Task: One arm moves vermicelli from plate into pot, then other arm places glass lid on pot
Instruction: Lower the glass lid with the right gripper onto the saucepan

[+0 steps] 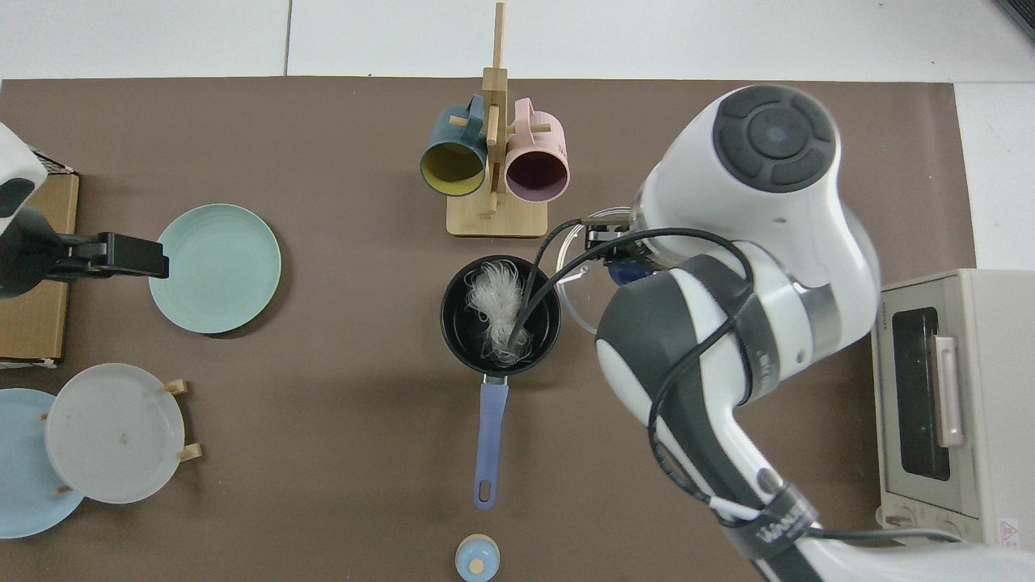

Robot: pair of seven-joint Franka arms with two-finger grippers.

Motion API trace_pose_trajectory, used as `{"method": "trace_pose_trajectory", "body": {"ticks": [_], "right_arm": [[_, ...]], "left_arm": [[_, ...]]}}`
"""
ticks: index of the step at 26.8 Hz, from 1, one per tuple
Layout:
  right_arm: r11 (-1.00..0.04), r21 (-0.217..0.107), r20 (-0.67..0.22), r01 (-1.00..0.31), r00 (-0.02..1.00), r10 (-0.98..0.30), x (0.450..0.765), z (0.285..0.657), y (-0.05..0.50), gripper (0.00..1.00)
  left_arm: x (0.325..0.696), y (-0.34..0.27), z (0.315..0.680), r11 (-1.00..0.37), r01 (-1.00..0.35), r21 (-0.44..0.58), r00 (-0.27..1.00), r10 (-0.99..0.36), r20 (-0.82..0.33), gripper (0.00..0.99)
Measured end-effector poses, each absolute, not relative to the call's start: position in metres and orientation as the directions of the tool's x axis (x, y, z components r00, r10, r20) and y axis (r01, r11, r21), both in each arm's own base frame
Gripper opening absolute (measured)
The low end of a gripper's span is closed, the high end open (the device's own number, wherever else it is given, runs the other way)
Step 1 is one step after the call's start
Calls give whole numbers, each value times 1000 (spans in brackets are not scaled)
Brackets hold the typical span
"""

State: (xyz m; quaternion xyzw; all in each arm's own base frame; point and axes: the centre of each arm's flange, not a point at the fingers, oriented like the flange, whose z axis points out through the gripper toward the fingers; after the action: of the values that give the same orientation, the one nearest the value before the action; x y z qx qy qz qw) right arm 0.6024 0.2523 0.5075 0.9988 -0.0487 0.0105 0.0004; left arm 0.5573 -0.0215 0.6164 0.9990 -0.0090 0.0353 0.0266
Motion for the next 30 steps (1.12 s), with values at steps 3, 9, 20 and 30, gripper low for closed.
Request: {"method": "trace_pose_trajectory", "body": {"ticks": [3, 9, 20, 30], "right_arm": [[-996, -3, 25, -92, 995, -92, 590, 503, 284, 617], [-995, 23, 27, -94, 995, -93, 572, 487, 330, 617], [-995, 21, 46, -97, 994, -96, 573, 449, 365, 617], [-996, 9, 53, -89, 995, -88, 576, 434, 373, 617]], "left_arm": [[557, -23, 616, -998, -23, 52, 997, -19, 71, 991], [557, -24, 616, -998, -24, 52, 997, -20, 71, 991], [557, -24, 616, -998, -25, 52, 997, -21, 71, 991], [557, -24, 616, -998, -25, 52, 997, -21, 71, 991]]}}
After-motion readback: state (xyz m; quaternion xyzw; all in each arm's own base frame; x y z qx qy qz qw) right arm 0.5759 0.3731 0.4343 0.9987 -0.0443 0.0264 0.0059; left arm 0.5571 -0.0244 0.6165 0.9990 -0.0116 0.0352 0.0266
